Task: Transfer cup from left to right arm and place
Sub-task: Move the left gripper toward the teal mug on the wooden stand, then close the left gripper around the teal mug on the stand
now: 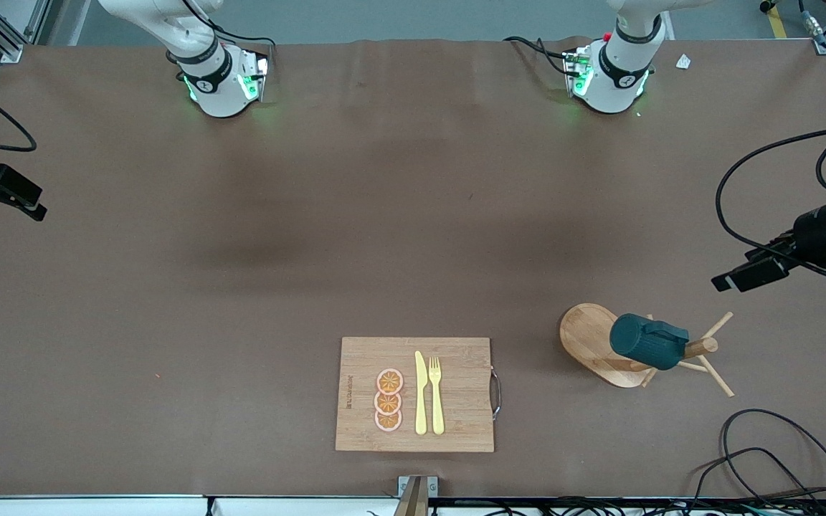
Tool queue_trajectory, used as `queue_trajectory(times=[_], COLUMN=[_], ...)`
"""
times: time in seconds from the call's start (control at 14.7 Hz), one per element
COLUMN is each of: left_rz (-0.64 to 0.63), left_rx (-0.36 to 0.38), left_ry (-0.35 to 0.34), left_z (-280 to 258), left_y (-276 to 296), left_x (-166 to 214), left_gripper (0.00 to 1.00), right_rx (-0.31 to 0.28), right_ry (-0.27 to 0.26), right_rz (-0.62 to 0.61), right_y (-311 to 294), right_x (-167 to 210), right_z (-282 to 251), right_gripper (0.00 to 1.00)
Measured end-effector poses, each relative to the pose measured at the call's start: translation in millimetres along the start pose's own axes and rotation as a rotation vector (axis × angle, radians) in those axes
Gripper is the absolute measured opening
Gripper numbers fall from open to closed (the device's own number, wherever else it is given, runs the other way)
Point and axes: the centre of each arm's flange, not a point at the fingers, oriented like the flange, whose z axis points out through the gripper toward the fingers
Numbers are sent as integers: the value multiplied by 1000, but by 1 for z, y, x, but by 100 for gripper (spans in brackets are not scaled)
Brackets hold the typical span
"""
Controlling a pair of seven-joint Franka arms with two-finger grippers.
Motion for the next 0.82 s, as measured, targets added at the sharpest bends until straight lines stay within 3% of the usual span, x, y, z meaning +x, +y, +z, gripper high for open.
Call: queue_trajectory(times=[0.34, 0.54, 0.82], left_rz=[-341, -520, -605], left_rx=[-133, -158, -131], left_ry=[-53, -60, -93], left_z=[42, 63, 112], left_y=[-5, 6, 22], left_x=[40, 47, 47], left_gripper=[100, 100, 100], right_rx=[-1, -1, -1], right_ry=[-1, -1, -2], right_rz=[-8, -7, -7], right_y=[4, 5, 5], right_x=[0, 0, 0], right_z=[0, 0, 1], right_gripper=[100, 100, 100])
